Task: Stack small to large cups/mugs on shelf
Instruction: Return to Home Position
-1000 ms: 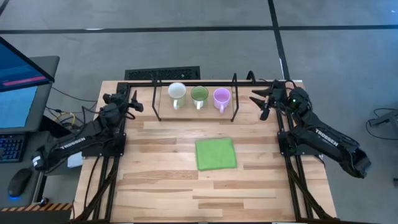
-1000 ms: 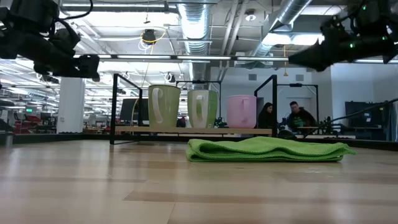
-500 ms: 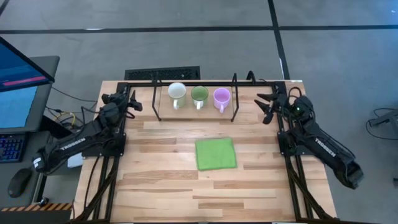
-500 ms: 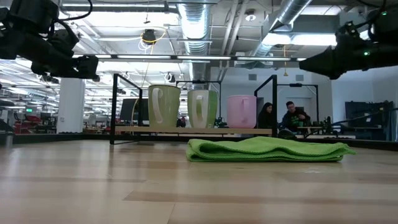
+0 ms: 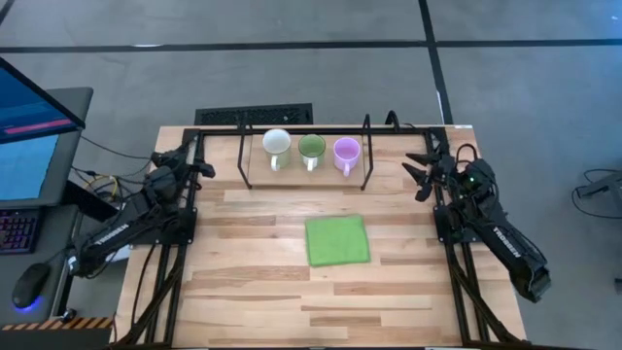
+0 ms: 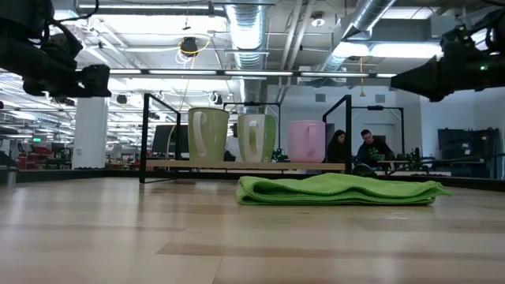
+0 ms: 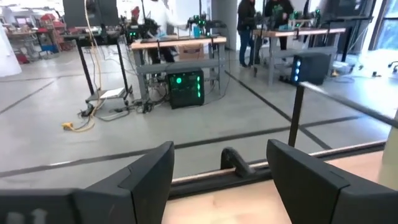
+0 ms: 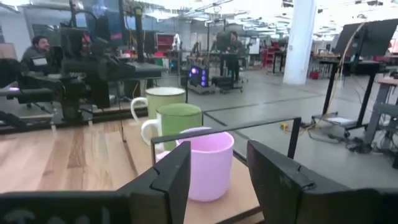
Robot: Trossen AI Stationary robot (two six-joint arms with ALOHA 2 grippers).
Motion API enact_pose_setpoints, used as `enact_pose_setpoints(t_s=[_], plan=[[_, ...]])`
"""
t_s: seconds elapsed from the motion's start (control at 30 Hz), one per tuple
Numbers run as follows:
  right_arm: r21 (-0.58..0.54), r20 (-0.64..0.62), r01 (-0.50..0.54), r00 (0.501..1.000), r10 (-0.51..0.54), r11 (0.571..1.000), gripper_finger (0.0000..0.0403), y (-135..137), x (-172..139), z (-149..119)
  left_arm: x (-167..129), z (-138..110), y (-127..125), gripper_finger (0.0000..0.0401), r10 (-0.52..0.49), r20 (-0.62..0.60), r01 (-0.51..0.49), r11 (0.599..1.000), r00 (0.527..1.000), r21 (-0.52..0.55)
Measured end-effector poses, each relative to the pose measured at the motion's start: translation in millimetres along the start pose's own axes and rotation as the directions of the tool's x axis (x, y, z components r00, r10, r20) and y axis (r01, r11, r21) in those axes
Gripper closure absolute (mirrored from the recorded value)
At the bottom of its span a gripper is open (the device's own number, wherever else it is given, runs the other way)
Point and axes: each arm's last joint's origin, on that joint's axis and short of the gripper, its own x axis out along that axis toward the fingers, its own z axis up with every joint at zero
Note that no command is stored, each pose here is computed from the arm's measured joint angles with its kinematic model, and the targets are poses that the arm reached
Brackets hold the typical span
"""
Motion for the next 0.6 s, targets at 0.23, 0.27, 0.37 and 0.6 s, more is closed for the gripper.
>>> enact_pose_setpoints(t_s=[0.23, 0.27, 0.37, 0.6], plan=[[0.021, -0.060, 0.004, 0.998, -0.003, 1.000, 0.0226, 0.2, 0.0, -6.2, -0.5, -2.0, -0.3, 0.0154, -0.025, -0.017, 0.025, 1.000, 1.000, 0.003], [0.014, -0.063, 0.005, 0.998, -0.004, 1.000, 0.0226, 0.2, 0.0, -6.5, -0.5, -2.6, -0.3, 0.0154, -0.024, -0.022, 0.025, 1.000, 0.999, 0.006], [0.000, -0.062, 0.010, 0.998, -0.010, 1.000, 0.0226, 0.0, -0.1, -6.4, -0.5, -3.5, -0.2, 0.0154, -0.023, -0.030, 0.024, 1.000, 0.999, 0.005], [-0.037, -0.054, 0.080, 0.995, -0.081, 0.996, 0.0226, -2.2, -0.1, -5.1, -0.7, -7.7, 0.3, 0.0154, -0.017, -0.064, 0.018, 1.000, 0.998, 0.015]])
